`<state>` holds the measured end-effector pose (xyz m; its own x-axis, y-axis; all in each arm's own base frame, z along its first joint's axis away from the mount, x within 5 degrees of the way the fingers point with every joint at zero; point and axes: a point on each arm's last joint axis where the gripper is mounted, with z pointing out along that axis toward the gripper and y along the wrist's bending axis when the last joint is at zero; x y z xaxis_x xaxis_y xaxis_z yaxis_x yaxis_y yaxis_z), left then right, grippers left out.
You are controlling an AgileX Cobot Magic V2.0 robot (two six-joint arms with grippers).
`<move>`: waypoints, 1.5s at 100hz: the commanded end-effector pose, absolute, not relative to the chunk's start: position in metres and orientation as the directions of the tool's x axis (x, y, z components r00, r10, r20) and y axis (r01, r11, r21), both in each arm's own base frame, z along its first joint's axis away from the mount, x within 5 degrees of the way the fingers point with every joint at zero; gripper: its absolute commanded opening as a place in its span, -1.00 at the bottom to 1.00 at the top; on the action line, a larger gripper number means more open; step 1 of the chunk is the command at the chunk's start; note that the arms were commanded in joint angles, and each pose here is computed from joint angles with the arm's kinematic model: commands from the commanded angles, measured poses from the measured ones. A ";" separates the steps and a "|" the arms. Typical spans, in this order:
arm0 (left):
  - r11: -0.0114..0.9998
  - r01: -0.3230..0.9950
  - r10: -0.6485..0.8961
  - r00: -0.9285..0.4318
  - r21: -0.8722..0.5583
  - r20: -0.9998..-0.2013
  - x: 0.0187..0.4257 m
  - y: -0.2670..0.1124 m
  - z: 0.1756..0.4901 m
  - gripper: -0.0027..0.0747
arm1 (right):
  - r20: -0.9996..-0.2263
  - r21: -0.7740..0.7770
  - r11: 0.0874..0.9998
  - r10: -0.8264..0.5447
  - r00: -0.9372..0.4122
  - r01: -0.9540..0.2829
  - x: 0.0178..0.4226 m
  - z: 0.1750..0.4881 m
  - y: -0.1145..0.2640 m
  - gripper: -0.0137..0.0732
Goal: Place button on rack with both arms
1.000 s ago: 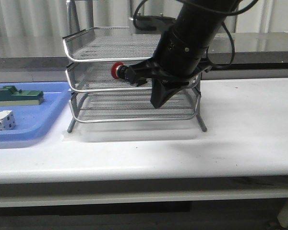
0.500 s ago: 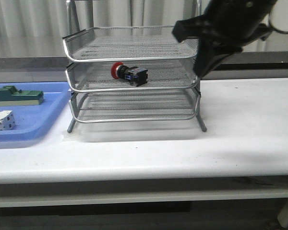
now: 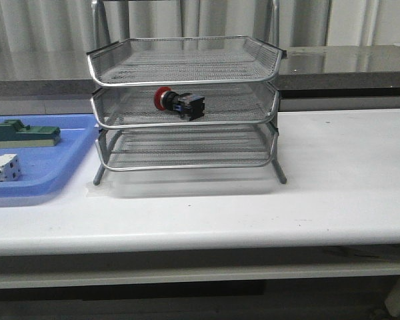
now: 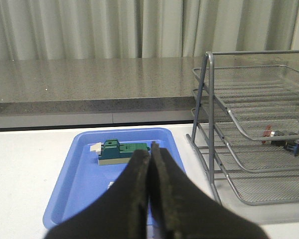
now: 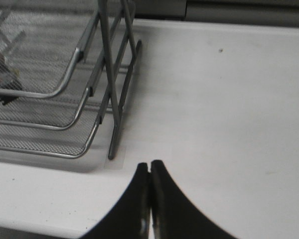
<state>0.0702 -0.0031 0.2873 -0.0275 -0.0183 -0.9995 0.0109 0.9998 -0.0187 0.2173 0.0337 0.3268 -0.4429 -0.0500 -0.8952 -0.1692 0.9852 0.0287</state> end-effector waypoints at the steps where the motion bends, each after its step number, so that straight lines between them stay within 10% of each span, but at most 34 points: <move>1: 0.999 -0.023 -0.029 0.053 -0.030 -0.998 0.070 0.000 0.302 -0.98 | -0.965 0.014 0.988 -0.027 -0.262 -0.152 0.197 0.350 0.028 -0.82; 54: 0.999 -0.023 -0.029 0.053 -0.030 -0.998 0.070 0.000 0.302 -0.98 | -1.000 0.007 0.988 0.004 -0.015 -0.151 0.097 0.340 0.015 -0.82; 150: 0.999 -0.023 -0.029 0.053 -0.030 -0.998 0.070 0.000 0.302 -0.98 | -0.998 -0.016 0.991 -0.009 0.058 -0.134 0.068 0.304 0.009 -0.82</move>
<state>0.0702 -0.0031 0.2873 -0.0275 -0.0183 -0.9995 0.0109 0.9998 -0.0187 0.0757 0.0124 0.3002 -0.0570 -0.0245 -0.9981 -0.1580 0.9873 -0.0152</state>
